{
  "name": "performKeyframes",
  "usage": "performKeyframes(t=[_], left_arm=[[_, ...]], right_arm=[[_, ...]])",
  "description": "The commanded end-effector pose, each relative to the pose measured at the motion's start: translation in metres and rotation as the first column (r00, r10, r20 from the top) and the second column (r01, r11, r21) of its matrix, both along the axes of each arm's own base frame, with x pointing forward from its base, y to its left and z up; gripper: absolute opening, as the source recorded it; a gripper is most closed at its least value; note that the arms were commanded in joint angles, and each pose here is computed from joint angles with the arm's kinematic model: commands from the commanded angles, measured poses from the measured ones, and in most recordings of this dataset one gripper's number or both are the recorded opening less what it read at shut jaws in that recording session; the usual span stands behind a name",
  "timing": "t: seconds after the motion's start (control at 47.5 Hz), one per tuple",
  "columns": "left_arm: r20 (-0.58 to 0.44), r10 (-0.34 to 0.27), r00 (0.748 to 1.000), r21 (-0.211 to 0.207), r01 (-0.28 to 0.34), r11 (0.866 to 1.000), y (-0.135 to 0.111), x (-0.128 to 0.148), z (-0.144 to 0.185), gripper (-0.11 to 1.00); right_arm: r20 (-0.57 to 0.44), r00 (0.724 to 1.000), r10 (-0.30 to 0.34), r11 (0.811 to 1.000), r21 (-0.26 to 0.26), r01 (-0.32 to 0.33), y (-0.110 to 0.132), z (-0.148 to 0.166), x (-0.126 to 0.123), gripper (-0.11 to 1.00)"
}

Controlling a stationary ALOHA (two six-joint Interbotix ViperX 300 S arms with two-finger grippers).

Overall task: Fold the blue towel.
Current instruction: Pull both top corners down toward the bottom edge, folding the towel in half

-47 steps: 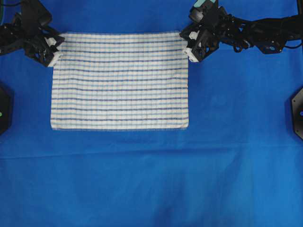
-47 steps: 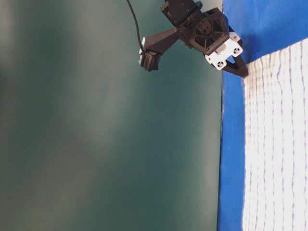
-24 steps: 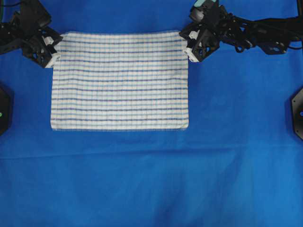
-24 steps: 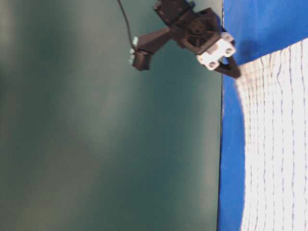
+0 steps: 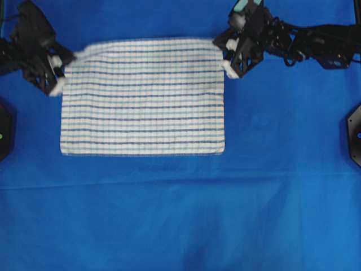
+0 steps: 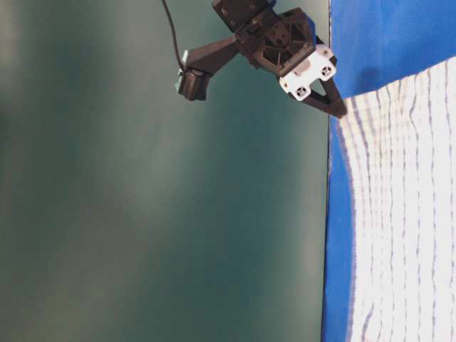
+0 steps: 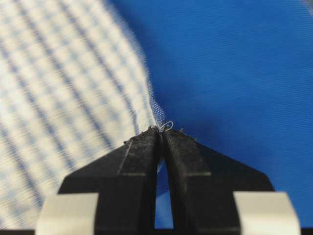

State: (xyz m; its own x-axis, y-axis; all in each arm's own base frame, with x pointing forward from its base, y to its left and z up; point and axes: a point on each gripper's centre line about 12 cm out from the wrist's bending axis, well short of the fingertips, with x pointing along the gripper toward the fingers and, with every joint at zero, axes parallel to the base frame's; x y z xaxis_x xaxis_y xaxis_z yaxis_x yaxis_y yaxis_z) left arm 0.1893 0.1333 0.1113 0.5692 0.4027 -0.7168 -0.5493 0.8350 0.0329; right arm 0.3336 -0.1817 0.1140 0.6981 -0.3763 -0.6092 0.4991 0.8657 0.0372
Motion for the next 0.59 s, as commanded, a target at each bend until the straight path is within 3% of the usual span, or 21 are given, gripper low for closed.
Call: performKeyframes(t=[0.0, 0.19, 0.421, 0.569], left_arm=[[0.015, -0.027, 1.0, -0.028, 0.027, 0.999, -0.012, 0.007, 0.006, 0.03], [0.055, -0.081, 0.995, -0.106, 0.087, 0.991, -0.047, 0.01, 0.017, 0.03], [0.159, -0.211, 0.965, -0.108, 0.229, 0.967, -0.089, 0.001, 0.034, 0.03], [0.206, -0.263, 0.942, -0.135, 0.294, 0.946, -0.11, -0.007, 0.044, 0.03]], right_arm=[[0.021, 0.999, 0.042, 0.999, -0.01, -0.042, 0.016, 0.015, 0.004, 0.05], [0.013, 0.992, 0.128, 0.992, 0.005, -0.128, 0.055, 0.018, 0.002, 0.05], [0.022, 0.972, 0.234, 0.972, 0.019, -0.235, 0.103, 0.022, -0.004, 0.05], [0.038, 0.954, 0.299, 0.954, 0.022, -0.3, 0.129, 0.027, -0.008, 0.05]])
